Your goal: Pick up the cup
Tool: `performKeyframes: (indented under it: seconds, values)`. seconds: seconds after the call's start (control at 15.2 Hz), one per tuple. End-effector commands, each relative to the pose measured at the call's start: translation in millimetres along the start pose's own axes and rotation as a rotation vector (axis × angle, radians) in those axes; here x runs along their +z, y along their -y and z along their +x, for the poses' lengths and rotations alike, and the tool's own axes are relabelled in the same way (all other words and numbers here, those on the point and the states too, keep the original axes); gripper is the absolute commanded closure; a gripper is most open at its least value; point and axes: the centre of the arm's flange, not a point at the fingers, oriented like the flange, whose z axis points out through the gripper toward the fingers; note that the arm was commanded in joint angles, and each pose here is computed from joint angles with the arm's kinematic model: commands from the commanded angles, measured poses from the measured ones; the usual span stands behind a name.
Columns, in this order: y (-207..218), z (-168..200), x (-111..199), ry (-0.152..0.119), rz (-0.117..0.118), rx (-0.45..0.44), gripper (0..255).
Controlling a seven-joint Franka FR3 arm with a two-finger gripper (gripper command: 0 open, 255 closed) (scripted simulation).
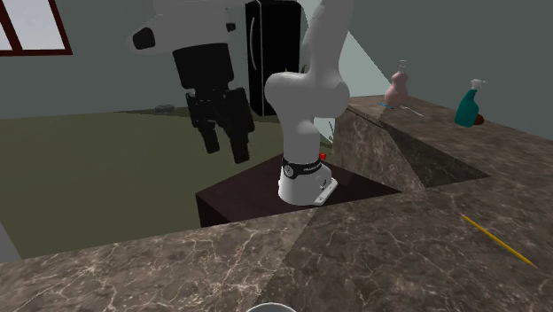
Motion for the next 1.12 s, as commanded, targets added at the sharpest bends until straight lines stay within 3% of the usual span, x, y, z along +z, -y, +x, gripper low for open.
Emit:
performKeyframes:
  seconds: [0.0,0.92,1.06]
  values:
    - [13.0,10.1,21.0,-0.002,0.018,0.002,0]
    - [105.8,75.6,152.7,-0.003,0.134,0.011,0]
    - [103.8,76.2,163.1,-0.003,0.134,0.011,0]
